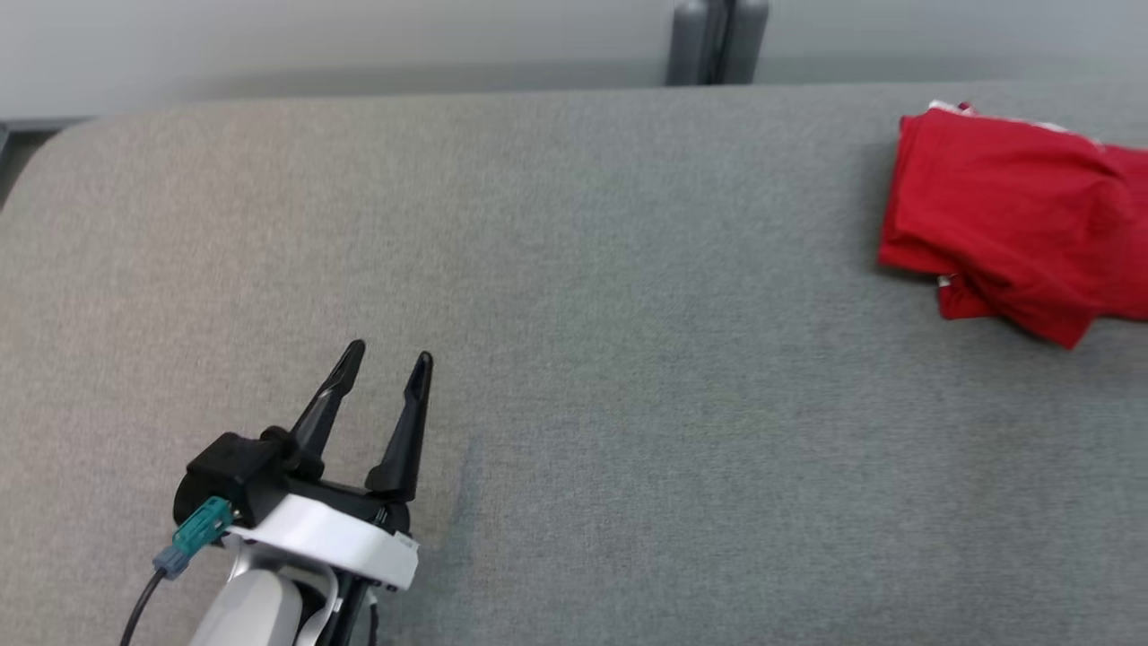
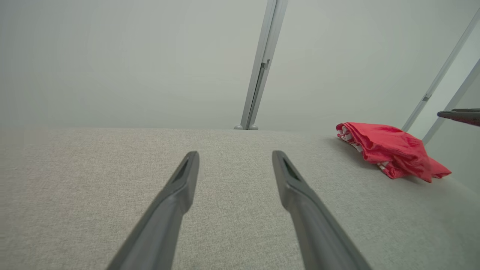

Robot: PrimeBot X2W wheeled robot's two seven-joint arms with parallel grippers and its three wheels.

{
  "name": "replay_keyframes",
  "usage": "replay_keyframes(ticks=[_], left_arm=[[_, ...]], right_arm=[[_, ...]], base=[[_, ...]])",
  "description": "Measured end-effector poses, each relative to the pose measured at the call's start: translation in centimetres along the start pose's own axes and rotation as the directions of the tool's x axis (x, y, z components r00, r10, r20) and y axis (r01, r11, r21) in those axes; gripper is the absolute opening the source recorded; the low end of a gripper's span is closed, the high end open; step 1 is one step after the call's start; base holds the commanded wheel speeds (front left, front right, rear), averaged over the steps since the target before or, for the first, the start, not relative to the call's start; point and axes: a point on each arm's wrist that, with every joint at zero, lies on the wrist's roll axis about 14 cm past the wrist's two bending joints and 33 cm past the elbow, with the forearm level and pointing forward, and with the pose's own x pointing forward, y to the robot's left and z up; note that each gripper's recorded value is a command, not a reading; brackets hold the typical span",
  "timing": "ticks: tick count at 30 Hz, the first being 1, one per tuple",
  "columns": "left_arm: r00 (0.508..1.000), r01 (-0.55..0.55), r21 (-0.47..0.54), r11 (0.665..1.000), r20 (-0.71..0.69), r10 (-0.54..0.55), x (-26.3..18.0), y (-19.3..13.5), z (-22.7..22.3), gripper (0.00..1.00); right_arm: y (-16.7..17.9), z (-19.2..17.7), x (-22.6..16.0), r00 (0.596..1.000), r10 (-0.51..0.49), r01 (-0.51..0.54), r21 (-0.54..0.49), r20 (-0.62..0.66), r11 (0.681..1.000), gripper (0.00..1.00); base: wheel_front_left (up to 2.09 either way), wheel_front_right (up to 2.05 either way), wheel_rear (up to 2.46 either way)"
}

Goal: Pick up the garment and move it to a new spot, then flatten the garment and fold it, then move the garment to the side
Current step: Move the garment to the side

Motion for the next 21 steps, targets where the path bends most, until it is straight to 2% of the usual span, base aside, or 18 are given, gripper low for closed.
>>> replay_keyframes(ticks=[3, 10, 14, 17, 21], left_arm=[[0.999, -0.003, 0.014, 1.000, 0.035, 0.002, -0.9, -0.3, 1.5, 1.00], [0.993, -0.006, 0.033, 0.999, 0.117, 0.002, -2.4, -1.1, 4.5, 1.00], [0.985, -0.021, 0.036, 0.999, 0.171, 0.015, -3.1, -1.1, 6.2, 1.00], [0.979, -0.043, 0.043, 0.998, 0.200, 0.034, -3.7, -0.7, 7.1, 1.00], [0.975, -0.071, 0.033, 0.997, 0.213, 0.062, -4.6, 0.0, 7.2, 1.00]], right_arm=[[0.5, 3.3, -2.6, 0.986, -0.005, -0.006, 0.064, 0.167, 0.998, 1.00], [-0.5, 7.6, -8.1, 0.921, -0.047, -0.017, 0.160, 0.388, 0.987, 1.00], [-1.8, 10.3, -11.9, 0.839, -0.067, -0.049, 0.197, 0.540, 0.979, 1.00], [-1.6, 8.9, -14.3, 0.800, -0.076, -0.069, 0.218, 0.596, 0.974, 1.00], [0.9, 5.4, -16.5, 0.780, -0.078, -0.106, 0.254, 0.621, 0.961, 1.00]], base=[[0.00, 0.00, 0.00], [0.00, 0.00, 0.00], [0.00, 0.00, 0.00], [0.00, 0.00, 0.00], [0.00, 0.00, 0.00]])
